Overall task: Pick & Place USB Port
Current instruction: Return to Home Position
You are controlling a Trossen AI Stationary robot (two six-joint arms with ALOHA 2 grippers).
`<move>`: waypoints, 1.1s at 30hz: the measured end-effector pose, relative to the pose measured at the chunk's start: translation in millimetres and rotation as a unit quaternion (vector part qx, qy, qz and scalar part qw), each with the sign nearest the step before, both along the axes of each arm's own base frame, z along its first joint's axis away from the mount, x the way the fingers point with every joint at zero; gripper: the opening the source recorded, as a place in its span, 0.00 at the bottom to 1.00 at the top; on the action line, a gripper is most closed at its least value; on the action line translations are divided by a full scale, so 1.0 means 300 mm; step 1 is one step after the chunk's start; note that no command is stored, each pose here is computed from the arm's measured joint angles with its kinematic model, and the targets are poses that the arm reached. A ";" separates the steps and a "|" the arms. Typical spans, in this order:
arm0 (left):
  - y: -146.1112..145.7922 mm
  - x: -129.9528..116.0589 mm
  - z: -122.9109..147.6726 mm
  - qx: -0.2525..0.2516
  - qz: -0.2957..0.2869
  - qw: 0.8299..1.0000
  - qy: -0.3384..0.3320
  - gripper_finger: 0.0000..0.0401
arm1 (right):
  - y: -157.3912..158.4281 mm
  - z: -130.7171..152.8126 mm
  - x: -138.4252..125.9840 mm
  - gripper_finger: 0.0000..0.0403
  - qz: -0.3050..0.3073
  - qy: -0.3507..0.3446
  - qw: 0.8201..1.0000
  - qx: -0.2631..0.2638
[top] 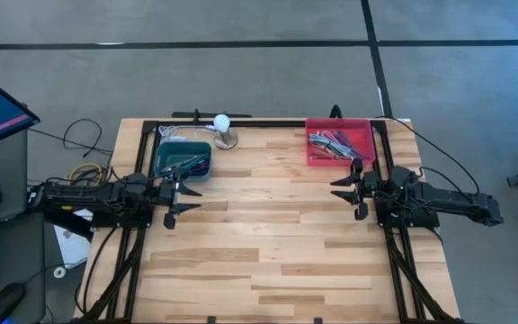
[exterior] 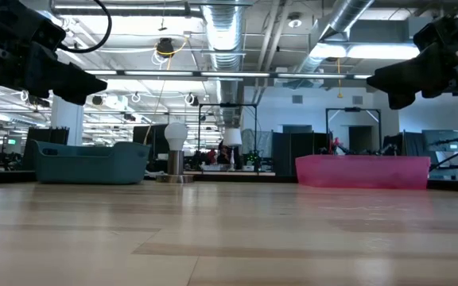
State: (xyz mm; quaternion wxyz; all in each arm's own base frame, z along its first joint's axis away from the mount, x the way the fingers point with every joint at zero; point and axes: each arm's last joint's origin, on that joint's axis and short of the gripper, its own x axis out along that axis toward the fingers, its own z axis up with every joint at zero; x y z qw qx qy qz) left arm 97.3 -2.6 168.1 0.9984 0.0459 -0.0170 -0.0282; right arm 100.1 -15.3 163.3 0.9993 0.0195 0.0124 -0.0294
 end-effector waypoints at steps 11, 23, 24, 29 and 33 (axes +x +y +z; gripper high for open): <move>0.000 0.000 0.000 0.000 0.000 1.000 0.000 0.37 | 0.000 0.000 0.000 0.29 0.000 0.000 1.000 0.000; 0.000 0.000 0.000 0.000 0.000 1.000 0.000 0.37 | 0.000 0.000 0.000 0.29 0.000 0.000 1.000 0.000; 0.000 0.000 0.000 0.000 0.000 1.000 0.000 0.37 | 0.000 0.000 0.000 0.29 0.000 0.000 1.000 0.000; -0.010 0.007 -0.009 0.000 -0.017 1.000 0.016 0.37 | 0.000 0.000 0.000 0.29 0.000 0.000 1.000 0.000; -0.011 0.015 -0.019 0.001 -0.017 0.999 0.036 0.37 | 0.000 0.000 0.000 0.29 0.000 0.000 1.000 0.000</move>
